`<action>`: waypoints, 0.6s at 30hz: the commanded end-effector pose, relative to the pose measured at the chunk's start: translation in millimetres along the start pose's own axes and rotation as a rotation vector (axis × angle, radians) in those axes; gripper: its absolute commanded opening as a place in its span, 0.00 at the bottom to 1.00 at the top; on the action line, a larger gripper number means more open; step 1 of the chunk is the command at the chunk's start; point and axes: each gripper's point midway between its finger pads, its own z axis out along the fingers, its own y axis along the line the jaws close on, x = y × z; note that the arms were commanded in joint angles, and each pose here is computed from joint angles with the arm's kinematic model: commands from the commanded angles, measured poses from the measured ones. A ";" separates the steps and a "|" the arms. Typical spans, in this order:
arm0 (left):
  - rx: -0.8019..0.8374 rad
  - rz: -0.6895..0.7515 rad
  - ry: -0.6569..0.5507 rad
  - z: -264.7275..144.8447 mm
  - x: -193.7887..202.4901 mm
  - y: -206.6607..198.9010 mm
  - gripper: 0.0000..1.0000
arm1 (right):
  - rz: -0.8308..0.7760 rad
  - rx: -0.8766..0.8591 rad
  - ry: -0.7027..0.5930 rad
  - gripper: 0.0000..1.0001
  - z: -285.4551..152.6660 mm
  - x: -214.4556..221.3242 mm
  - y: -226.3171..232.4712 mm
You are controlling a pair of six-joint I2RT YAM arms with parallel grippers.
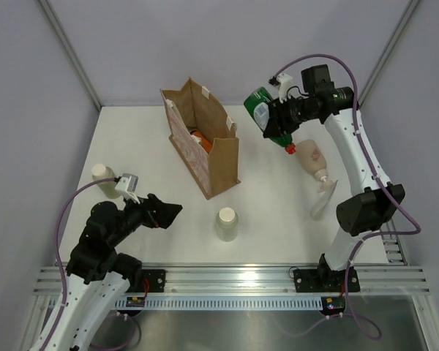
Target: Place the personal care products into the canvas bag
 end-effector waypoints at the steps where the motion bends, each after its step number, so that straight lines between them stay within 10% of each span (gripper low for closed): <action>1: -0.065 -0.052 -0.075 -6.2 -21.2 2.4 0.99 | -0.226 0.025 -0.138 0.00 -29.3 -61.4 51.1; 18: -0.191 0.013 -0.183 -26.1 -45.8 17.7 0.99 | -0.463 0.122 -0.504 0.00 95.1 -211.7 124.2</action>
